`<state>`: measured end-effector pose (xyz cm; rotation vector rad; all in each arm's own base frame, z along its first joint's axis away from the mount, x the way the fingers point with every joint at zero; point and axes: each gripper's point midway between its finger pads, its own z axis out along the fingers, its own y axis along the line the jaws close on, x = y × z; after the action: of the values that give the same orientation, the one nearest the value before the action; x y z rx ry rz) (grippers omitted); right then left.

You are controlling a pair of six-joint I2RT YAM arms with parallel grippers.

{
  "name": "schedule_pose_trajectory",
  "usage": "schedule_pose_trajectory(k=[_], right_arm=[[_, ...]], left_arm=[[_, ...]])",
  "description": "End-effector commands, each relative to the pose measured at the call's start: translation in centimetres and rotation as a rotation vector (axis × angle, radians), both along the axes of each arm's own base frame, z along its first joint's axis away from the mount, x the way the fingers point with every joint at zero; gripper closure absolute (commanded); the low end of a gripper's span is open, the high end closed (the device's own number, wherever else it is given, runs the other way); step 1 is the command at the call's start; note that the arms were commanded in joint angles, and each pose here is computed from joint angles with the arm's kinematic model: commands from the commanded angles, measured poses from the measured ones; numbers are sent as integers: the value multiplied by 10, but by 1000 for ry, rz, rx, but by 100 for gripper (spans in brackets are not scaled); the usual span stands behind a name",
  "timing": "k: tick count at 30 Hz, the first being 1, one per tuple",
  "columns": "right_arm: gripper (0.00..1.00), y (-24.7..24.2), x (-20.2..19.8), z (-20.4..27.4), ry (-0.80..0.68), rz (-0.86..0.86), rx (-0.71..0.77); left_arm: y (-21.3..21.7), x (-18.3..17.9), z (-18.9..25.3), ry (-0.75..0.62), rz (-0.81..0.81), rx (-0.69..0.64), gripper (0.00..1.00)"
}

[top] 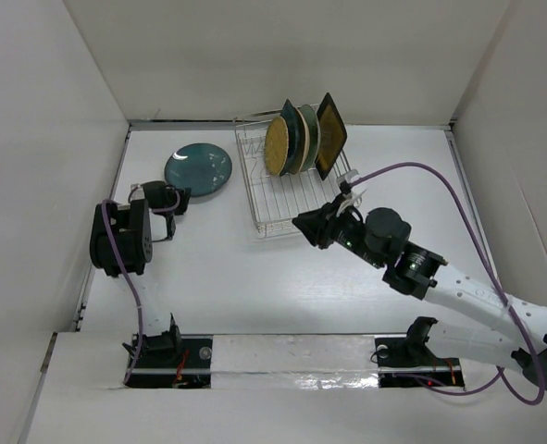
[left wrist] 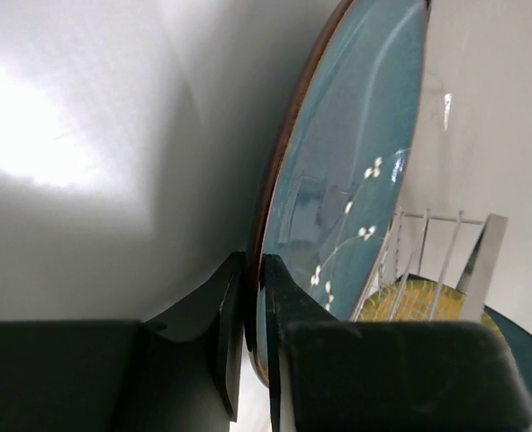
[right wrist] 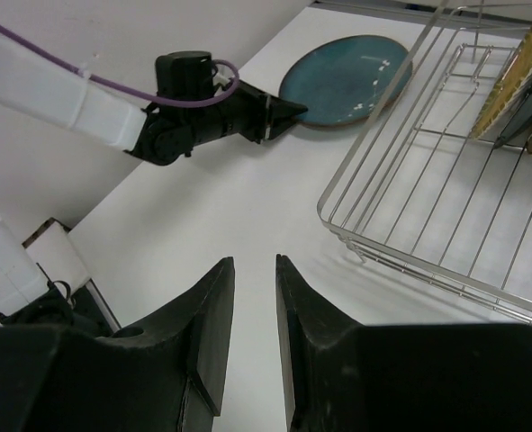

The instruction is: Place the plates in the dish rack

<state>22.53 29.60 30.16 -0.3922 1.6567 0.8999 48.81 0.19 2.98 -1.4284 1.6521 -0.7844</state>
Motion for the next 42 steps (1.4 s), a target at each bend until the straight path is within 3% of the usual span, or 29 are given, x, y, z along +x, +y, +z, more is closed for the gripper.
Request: schedule_pose_trajectory(k=[1, 3, 5, 9, 16, 23, 26, 30, 37, 42], right_arm=[[69, 5, 4, 17, -31, -8, 32], [64, 8, 6, 24, -36, -6, 41], [50, 14, 9, 24, -35, -2, 44], [32, 30, 16, 21, -18, 18, 27], [1, 57, 60, 26, 46, -40, 27], [0, 74, 130, 18, 100, -77, -42], [0, 80, 149, 36, 59, -71, -38], [0, 90, 163, 23, 103, 0, -71], [0, 101, 174, -3, 167, 63, -58], [5, 124, 152, -12, 169, 257, -12]], left_arm=[[33, -22, 26, -65, 87, 56, 100], [40, -30, 53, -125, 102, 77, 100], [39, -40, 75, -169, 91, 113, 100], [31, -61, 111, -256, 63, 109, 100], [19, -99, 202, -442, 14, 194, 100], [-14, -143, 253, -590, -129, 211, 100], [-31, -155, 263, -632, -213, 200, 100], [-51, -169, 273, -686, -327, 196, 100], [-84, -196, 290, -791, -532, 172, 100], [-100, -209, 302, -867, -648, 180, 100]])
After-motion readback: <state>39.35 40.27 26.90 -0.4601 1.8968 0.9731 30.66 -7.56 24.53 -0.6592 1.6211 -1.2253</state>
